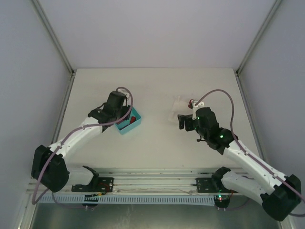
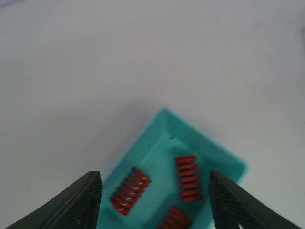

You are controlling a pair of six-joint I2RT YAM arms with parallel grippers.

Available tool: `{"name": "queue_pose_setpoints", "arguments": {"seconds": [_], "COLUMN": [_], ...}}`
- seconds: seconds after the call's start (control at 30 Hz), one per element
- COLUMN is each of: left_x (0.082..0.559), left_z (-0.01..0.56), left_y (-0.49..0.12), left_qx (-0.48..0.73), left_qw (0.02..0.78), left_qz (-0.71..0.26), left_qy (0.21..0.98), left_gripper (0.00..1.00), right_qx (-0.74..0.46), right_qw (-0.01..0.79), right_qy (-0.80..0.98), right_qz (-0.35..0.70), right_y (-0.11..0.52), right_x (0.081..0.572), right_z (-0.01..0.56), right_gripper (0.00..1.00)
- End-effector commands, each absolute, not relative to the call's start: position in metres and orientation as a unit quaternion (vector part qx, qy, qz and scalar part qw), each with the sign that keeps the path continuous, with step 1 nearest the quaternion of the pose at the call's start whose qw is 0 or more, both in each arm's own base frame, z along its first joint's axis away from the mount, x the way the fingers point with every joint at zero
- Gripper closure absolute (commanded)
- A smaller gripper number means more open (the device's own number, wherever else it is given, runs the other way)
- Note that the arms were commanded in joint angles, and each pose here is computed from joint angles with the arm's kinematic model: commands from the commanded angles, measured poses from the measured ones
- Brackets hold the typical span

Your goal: Install the large spring

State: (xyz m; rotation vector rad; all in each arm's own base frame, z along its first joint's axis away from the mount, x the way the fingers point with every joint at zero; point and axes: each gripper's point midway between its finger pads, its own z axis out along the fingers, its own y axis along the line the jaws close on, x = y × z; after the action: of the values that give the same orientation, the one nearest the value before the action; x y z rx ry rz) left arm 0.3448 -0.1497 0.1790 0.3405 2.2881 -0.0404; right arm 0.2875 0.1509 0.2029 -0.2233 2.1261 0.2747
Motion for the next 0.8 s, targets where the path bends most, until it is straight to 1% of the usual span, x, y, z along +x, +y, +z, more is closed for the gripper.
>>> {"name": "queue_pose_setpoints", "arguments": {"seconds": [0.0, 0.13, 0.23, 0.57, 0.77], "left_x": [0.328, 0.327, 0.329, 0.326, 0.335], "left_z": [0.162, 0.143, 0.132, 0.092, 0.085], "left_y": [-0.140, -0.126, -0.119, -0.112, -0.113], "left_qx": [0.234, 0.246, 0.246, 0.265, 0.262], "left_qw": [0.316, 0.274, 0.256, 0.180, 0.168], "left_qz": [-0.001, 0.019, 0.022, 0.036, 0.044], "left_qy": [0.919, 0.930, 0.934, 0.947, 0.949], "left_gripper": [0.42, 0.56, 0.62, 0.64, 0.64], "right_qx": [-0.040, -0.035, -0.036, -0.035, -0.036], "right_qw": [0.516, 0.515, 0.514, 0.514, 0.513], "right_qy": [0.853, 0.853, 0.854, 0.853, 0.854], "right_qz": [0.075, 0.076, 0.078, 0.082, 0.082], "right_y": [0.129, 0.128, 0.129, 0.130, 0.130], "right_x": [0.295, 0.295, 0.295, 0.295, 0.295], "right_z": [0.217, 0.214, 0.214, 0.214, 0.214], "right_gripper": [0.01, 0.01, 0.01, 0.01, 0.01]}}
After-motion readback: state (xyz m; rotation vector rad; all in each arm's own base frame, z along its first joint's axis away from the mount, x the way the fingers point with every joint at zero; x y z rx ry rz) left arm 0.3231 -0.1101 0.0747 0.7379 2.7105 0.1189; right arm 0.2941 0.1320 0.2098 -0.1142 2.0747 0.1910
